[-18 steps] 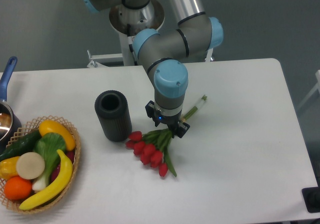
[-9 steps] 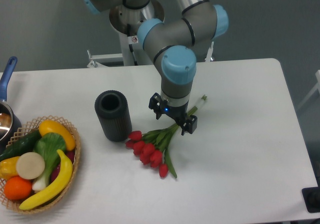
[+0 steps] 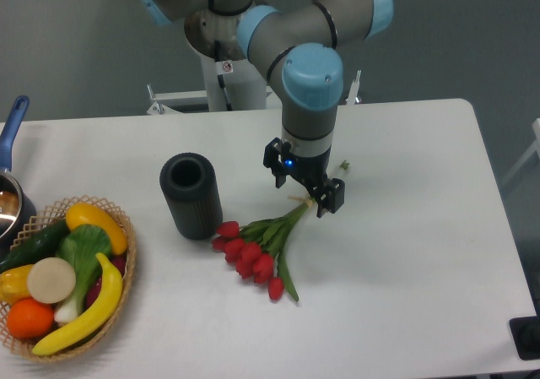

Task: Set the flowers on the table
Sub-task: 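Raise the open gripper up away from the tulips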

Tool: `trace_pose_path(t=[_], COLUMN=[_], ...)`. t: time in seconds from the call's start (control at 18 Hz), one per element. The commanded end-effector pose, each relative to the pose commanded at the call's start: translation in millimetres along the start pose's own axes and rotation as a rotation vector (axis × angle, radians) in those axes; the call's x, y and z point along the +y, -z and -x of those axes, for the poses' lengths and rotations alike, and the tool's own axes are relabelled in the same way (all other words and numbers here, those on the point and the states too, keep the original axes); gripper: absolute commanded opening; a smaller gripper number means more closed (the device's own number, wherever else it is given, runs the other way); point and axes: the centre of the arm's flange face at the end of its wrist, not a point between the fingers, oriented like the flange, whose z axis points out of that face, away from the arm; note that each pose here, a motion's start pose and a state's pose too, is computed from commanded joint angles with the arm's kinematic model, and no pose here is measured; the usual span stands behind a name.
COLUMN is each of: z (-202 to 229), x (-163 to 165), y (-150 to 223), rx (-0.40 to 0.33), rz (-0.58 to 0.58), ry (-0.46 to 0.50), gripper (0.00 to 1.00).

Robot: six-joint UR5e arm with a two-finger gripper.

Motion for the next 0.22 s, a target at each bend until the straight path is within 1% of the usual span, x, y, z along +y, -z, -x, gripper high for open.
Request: trace_pose_path(t=[0.11, 0.17, 0.22], z=[0.2, -0.8, -0.7], x=[4.3, 6.4, 10.4], y=[4.0, 4.8, 10.0], rx=[0.029, 0.047, 0.045], rz=[0.012, 0.018, 0.018], ry=[-0.012, -0.033, -0.051], gripper=[1.0, 1.0, 1.0])
